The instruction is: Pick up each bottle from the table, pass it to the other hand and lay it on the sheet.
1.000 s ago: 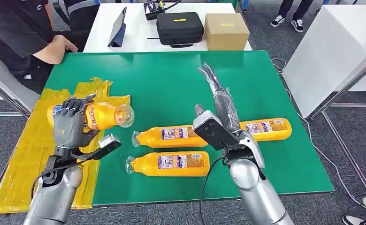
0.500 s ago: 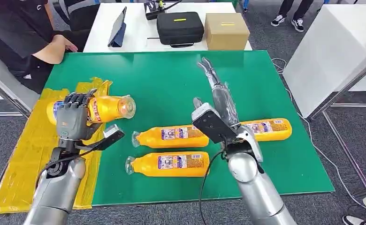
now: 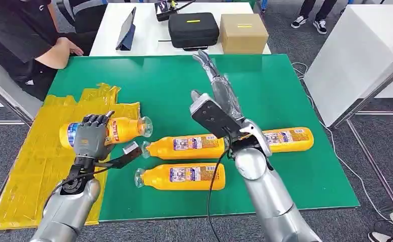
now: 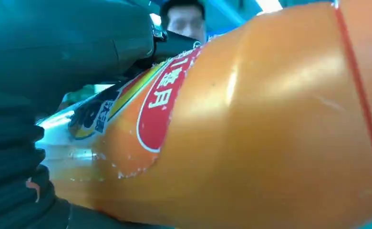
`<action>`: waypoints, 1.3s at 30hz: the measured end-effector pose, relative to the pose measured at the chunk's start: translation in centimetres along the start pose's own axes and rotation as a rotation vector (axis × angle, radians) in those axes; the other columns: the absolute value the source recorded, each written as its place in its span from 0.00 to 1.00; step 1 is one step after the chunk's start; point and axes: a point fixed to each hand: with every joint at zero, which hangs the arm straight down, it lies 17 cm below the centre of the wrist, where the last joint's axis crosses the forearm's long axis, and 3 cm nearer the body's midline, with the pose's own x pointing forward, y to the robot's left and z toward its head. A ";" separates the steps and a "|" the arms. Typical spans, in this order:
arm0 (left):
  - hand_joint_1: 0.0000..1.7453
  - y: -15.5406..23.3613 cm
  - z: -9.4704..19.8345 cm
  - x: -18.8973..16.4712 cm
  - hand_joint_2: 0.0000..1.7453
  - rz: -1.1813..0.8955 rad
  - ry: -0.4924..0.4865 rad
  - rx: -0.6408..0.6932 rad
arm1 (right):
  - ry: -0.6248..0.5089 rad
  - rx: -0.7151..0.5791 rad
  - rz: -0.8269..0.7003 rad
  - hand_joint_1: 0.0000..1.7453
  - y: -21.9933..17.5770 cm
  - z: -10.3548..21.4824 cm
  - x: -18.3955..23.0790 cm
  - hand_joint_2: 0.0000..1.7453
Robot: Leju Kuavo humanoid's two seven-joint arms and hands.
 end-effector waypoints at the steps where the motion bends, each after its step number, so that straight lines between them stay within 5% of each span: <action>1: 1.00 -0.8 0.3 -0.3 1.00 -0.009 0.008 -0.023 | -0.002 0.005 -0.002 0.00 0.1 -0.1 0.1 0.00; 13: 1.00 -6.8 4.5 -3.1 1.00 -0.067 0.036 -0.210 | -0.014 0.057 -0.016 0.00 2.1 0.0 -0.1 0.00; 14: 0.88 -7.0 4.7 -3.5 1.00 -0.071 0.045 -0.216 | -0.017 0.067 -0.017 0.00 2.4 0.1 -0.1 0.00; 15: 0.00 -7.2 4.8 -3.6 1.00 -0.073 0.051 -0.222 | -0.021 0.075 -0.019 0.00 2.8 0.2 0.0 0.00; 17: 0.00 -7.5 5.1 -4.2 1.00 -0.082 0.060 -0.236 | -0.025 0.083 -0.025 0.00 3.2 0.2 0.0 0.00; 18: 0.00 -7.8 5.5 -4.5 0.00 -0.086 0.062 -0.247 | -0.027 0.088 -0.028 0.00 3.5 0.2 0.1 0.00; 39: 0.00 -6.8 6.5 -6.9 0.00 0.046 0.124 -0.199 | -0.008 0.112 -0.028 0.00 5.1 1.0 -0.5 0.00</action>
